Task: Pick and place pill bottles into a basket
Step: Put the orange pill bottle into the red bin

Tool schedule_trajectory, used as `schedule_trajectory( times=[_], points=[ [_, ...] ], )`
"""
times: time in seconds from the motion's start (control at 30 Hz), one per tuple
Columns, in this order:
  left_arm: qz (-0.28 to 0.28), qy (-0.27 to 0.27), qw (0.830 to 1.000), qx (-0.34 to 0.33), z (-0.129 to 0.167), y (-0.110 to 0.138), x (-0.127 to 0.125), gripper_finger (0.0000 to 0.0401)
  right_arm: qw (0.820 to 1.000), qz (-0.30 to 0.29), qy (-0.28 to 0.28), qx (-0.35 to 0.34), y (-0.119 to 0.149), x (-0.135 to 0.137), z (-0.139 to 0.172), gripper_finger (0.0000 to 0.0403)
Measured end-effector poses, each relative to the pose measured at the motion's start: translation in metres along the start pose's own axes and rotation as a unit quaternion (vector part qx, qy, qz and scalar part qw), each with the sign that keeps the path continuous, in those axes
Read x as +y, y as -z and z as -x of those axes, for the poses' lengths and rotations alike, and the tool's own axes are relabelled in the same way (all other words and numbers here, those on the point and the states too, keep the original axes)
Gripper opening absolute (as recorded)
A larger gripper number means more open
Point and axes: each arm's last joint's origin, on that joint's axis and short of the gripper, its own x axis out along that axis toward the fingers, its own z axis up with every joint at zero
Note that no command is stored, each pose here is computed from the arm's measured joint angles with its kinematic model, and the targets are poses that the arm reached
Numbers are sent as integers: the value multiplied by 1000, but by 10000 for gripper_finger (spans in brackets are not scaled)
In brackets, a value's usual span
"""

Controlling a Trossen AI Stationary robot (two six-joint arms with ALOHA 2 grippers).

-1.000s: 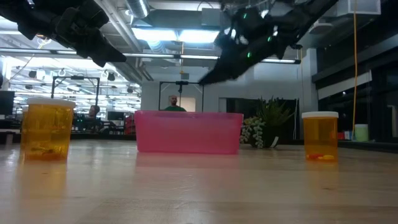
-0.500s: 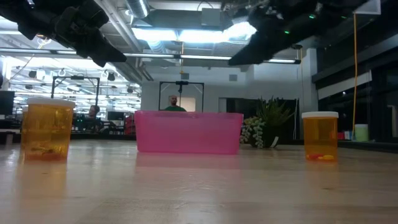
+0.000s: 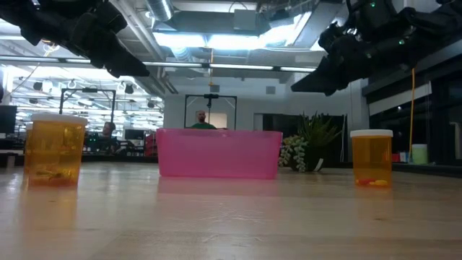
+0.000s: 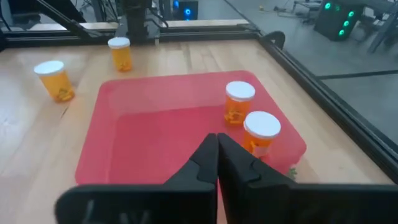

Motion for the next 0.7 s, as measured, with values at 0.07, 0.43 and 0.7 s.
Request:
schedule_trajectory(
  times=[0.07,0.43,0.7],
  points=[
    [0,0,1000,0,0,0,0,197,1000,-2,0,-3,-1,0,0,6],
    [12,14,1000,-4,0,-1,-1,257,1000,-14,0,-2,0,0,0,5],
    [54,40,997,-26,0,-5,-2,263,1000,-14,0,-2,0,0,0,13]
  ],
)
